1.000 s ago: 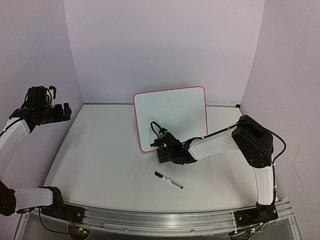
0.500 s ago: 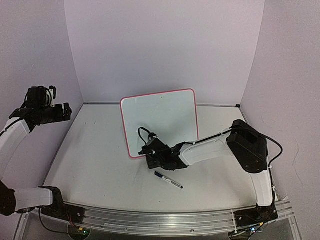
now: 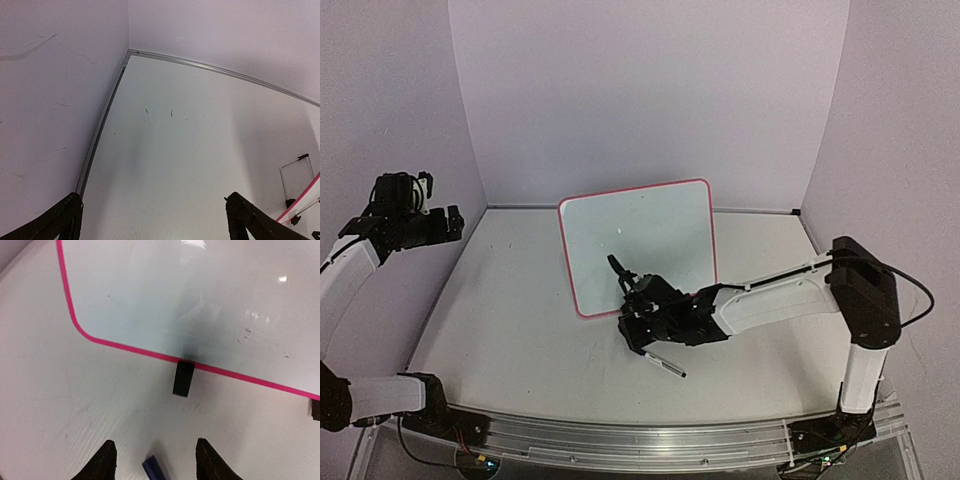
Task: Write a sentence on the whiteboard
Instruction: Pick up the whiteboard marker from the center of the board.
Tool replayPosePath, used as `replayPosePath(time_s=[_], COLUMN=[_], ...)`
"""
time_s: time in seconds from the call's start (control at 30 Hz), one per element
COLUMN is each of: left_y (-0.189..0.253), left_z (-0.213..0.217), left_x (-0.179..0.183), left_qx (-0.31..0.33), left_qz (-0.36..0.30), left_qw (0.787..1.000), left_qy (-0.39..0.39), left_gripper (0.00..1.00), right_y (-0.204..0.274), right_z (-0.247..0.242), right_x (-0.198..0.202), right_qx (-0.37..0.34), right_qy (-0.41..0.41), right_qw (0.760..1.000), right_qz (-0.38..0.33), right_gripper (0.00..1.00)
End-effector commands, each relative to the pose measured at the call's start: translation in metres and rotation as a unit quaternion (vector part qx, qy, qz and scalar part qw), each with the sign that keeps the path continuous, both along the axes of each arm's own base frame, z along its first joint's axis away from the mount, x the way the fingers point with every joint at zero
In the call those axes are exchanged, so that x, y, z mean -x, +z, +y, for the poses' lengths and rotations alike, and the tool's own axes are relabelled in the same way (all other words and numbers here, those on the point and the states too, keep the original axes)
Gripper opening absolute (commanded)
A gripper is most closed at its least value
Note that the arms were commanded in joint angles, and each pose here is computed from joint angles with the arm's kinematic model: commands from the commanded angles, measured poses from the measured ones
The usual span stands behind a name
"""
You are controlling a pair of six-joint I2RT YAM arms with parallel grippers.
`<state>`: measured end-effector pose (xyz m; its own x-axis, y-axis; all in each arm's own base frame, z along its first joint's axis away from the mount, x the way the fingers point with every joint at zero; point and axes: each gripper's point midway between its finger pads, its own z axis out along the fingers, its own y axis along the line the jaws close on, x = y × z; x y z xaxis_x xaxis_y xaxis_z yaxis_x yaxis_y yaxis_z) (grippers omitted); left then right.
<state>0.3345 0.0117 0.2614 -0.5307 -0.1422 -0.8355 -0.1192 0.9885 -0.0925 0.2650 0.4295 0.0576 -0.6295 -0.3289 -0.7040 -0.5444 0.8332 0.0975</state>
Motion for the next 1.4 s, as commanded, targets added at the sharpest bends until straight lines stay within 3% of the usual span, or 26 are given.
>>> replayPosePath(time_s=[0.0, 0.17, 0.3, 0.73, 1.13, 1.37], left_y=[0.005, -0.009, -0.027, -0.057, -0.067, -0.043], left_z=[-0.021, -0.048, -0.071, -0.103, -0.128, -0.151], left_x=[-0.004, -0.005, -0.002, 0.008, 0.011, 0.021], left_qx=[0.062, 0.159, 0.196, 0.234, 0.250, 0.277], left_qz=[-0.014, -0.001, 0.021, 0.062, 0.067, 0.022], left_qw=[0.998, 0.986, 0.977, 0.965, 0.957, 0.943], left_qy=[-0.030, -0.057, -0.080, -0.103, -0.131, -0.183], left_gripper=[1.00, 0.99, 0.99, 0.99, 0.99, 0.96], right_y=[0.016, -0.001, -0.013, -0.039, -0.052, -0.019], right_z=[-0.025, -0.063, -0.082, -0.083, -0.088, -0.081], right_x=[0.040, 0.075, 0.086, 0.088, 0.082, 0.073], right_qx=[0.029, 0.070, 0.112, 0.156, 0.179, 0.147], right_qy=[0.086, 0.128, 0.135, 0.147, 0.136, 0.124], right_qw=[0.995, 0.986, 0.978, 0.968, 0.966, 0.977], right_qz=[0.035, 0.085, 0.113, 0.134, 0.129, 0.096], right_gripper=[0.49, 0.46, 0.44, 0.30, 0.02, 0.00])
